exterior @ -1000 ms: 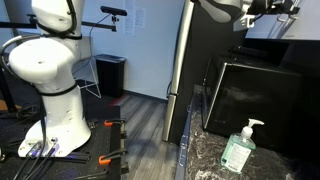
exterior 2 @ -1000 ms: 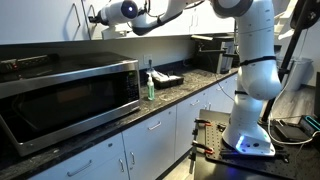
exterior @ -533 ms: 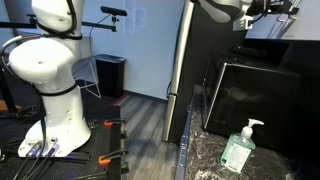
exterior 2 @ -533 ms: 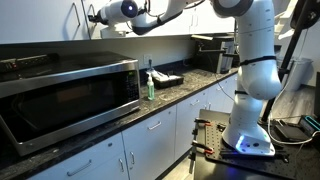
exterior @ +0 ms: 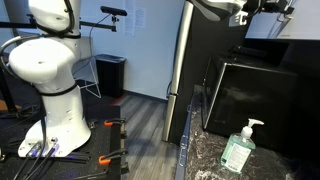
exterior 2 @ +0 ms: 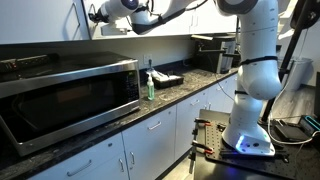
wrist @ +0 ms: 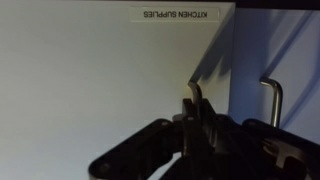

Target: Move the pump bottle to the left, open the right door of the cabinet above the microwave

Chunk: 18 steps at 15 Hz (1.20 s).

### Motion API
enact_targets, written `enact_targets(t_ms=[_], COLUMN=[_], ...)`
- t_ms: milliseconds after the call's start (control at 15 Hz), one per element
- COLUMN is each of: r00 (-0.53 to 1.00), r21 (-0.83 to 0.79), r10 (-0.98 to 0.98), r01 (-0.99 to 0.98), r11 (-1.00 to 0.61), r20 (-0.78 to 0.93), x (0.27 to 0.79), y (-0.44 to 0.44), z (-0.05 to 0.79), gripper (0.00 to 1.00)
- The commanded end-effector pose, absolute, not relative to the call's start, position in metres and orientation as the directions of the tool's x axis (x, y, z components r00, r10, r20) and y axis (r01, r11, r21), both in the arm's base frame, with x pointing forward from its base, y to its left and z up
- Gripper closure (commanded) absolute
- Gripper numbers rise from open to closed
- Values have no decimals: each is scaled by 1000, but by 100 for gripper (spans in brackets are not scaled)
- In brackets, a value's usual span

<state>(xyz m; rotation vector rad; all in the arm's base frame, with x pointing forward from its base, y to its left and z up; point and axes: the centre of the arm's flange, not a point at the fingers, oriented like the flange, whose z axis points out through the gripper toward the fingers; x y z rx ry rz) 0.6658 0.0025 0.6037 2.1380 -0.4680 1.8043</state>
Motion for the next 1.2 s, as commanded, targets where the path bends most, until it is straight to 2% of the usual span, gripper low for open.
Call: enact_targets(t_ms=[0, 1133], r00=[224, 255], r21=[43, 65], r10=[-65, -138], r01=[-446, -651], r11=[-894, -756], r20=[972, 957], x=[640, 572], y=[26, 50], z=[609, 621], gripper=[97, 97])
